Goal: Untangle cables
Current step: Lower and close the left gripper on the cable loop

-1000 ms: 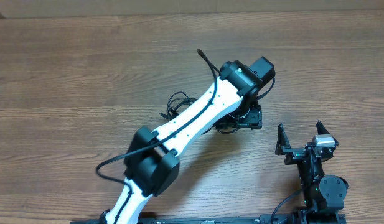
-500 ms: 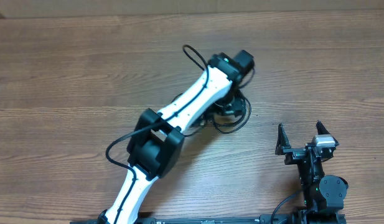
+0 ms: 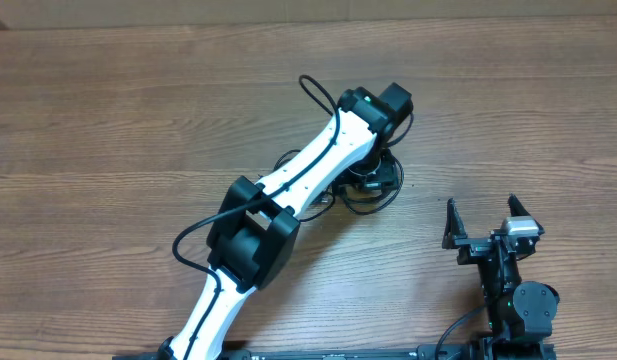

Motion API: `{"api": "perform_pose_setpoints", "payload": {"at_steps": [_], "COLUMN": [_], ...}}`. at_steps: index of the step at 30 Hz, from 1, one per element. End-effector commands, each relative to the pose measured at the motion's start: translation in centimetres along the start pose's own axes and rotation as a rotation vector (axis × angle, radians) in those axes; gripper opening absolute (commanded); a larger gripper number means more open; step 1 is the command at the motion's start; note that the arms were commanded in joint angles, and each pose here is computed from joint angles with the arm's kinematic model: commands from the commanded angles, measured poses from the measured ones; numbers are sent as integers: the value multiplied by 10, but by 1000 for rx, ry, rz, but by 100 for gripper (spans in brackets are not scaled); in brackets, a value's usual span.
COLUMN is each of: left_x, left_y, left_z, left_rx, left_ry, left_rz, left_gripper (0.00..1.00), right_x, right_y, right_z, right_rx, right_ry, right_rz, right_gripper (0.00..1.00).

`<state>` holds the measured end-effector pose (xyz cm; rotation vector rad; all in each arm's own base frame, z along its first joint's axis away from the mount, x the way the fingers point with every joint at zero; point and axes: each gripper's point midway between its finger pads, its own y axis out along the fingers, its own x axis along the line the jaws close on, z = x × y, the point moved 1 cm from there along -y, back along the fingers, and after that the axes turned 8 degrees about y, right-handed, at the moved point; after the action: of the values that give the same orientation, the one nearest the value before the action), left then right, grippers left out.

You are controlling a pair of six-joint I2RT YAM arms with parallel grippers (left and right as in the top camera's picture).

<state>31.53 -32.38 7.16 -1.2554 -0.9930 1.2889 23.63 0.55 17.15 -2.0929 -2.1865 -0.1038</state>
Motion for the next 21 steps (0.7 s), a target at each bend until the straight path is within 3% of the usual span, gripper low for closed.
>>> {"api": "perform_pose_setpoints", "payload": {"at_steps": [1, 5, 8, 16, 21], "left_x": [5, 6, -6, -5, 0], "left_y": [5, 10, 16, 24, 34], "left_z": [-2, -13, -12, -6, -5], "left_rx": [-29, -85, -67, -45, -41], "left_ry": [44, 156, 301, 488, 505], "left_rz": [-61, -86, -14, -24, -41], "left_gripper": [75, 73, 73, 72, 60], "right_x": [-2, -2, -2, -2, -2], "right_y": [0, 0, 0, 0, 0], "right_z": [1, 1, 1, 1, 1], "right_rx": [-8, -8, -8, -8, -8], "right_ry": [-1, -1, -1, -1, -1], "right_rz": [7, 7, 7, 7, 7], "right_gripper": [100, 100, 100, 100, 100]}}
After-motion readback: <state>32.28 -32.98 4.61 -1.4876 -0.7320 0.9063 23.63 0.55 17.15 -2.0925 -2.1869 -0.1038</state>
